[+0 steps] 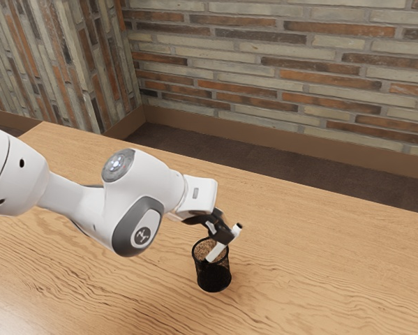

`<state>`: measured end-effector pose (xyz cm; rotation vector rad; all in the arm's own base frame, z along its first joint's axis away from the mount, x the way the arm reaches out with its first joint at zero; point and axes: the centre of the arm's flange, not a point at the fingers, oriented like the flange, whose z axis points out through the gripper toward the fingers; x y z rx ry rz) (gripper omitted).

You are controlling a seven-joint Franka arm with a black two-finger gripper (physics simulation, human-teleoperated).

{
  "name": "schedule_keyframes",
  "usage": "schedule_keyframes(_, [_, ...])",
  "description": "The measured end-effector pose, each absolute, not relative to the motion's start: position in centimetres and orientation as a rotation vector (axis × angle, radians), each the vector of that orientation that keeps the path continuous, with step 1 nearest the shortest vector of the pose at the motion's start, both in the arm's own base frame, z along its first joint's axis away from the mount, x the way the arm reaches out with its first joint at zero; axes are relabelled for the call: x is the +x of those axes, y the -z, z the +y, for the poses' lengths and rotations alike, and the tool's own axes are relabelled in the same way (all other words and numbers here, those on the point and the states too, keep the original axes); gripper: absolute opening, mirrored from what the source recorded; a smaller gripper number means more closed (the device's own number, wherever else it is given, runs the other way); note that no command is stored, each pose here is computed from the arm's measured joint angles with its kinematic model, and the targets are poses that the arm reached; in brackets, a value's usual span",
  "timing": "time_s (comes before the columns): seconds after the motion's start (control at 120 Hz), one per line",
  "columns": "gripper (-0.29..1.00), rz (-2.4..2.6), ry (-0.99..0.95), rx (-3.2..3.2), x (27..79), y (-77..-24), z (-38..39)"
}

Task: Put the marker into the pen holder.

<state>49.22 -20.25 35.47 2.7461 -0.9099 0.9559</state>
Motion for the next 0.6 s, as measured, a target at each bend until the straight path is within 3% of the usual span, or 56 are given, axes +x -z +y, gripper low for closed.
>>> schedule_keyframes(0.308, [0.66,-0.911,-0.963,2.743,49.7,-36.8,-20.4])
schedule_keyframes(0.45, [0.68,-0.848,-0.882,2.771,58.7,-49.2,-18.5])
schedule_keyframes(0.525, [0.69,-0.711,-0.794,2.882,63.9,-55.2,-11.1])
schedule_keyframes(0.6, [0.69,-0.528,-0.639,3.015,64.4,-58.4,-3.1])
